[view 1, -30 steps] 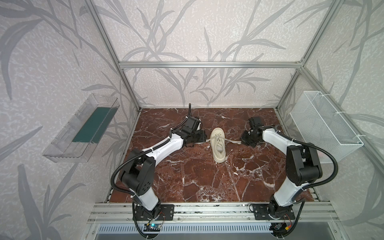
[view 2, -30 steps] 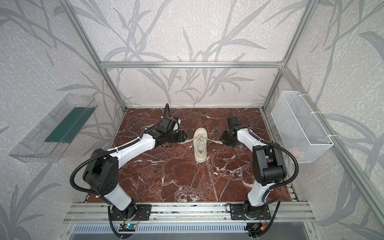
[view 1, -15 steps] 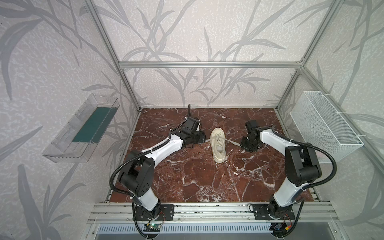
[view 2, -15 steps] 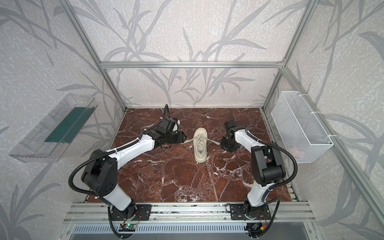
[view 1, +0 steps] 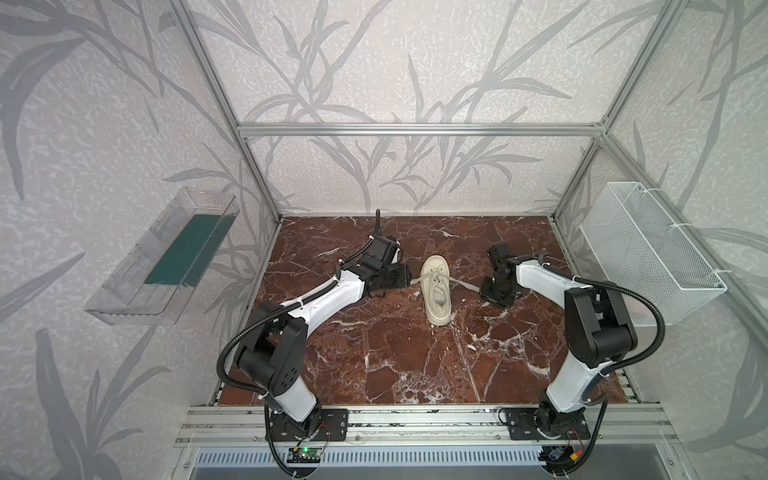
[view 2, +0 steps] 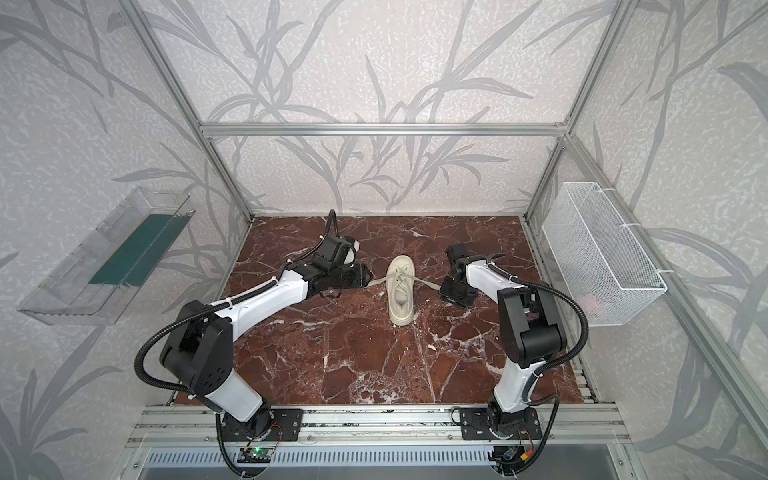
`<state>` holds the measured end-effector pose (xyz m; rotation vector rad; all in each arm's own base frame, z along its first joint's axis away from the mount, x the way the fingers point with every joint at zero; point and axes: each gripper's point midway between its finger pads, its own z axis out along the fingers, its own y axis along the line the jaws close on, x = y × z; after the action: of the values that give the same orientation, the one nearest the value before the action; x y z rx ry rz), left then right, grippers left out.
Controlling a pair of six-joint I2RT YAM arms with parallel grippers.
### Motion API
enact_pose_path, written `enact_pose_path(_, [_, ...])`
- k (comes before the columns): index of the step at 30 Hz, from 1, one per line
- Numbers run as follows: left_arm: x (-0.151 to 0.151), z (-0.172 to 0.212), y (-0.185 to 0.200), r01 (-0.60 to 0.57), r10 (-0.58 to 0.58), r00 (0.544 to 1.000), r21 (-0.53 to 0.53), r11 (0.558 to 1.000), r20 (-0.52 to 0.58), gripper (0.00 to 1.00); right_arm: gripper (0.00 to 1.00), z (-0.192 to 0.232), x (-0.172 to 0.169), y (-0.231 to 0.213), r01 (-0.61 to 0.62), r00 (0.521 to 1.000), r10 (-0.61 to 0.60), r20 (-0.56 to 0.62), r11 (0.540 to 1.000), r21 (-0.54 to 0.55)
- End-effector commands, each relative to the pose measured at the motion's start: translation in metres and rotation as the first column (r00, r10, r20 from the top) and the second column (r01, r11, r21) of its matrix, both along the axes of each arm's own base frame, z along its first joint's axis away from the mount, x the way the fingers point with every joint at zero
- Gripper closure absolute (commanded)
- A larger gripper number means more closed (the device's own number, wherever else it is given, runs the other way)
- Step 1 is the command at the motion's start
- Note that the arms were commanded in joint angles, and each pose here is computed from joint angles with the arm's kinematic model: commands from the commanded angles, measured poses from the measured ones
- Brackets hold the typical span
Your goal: Tie the shoes
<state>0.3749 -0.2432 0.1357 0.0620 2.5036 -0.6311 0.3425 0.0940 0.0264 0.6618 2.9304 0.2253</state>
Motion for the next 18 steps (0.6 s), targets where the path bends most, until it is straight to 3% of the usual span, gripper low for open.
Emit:
enact_pose_path(1, [-0.004, 0.008, 0.006, -0.013, 0.012, 1.0, 0.009, 1.0, 0.016, 0.5, 0.64, -0.011, -0.002, 0.001, 0.022, 1.0, -0.022, -0.021, 1.0, 0.0])
enact_pose_path(8, [-0.003, 0.008, 0.006, -0.014, 0.014, 1.0, 0.007, 1.0, 0.013, 0.5, 0.72, -0.02, -0.001, 0.002, 0.031, 0.999, -0.03, -0.036, 1.0, 0.002])
enact_pose_path(15, [-0.005, 0.009, 0.004, -0.005, 0.005, 1.0, -0.001, 1.0, 0.006, 0.5, 0.95, -0.014, 0.004, 0.01, 0.054, 0.999, -0.054, -0.004, 0.996, 0.073])
enact_pose_path(18, [-0.009, 0.008, 0.001, 0.004, -0.004, 1.0, -0.014, 1.0, -0.013, 0.5, 1.0, -0.005, 0.009, 0.014, 0.07, 0.997, -0.073, 0.024, 0.99, 0.123])
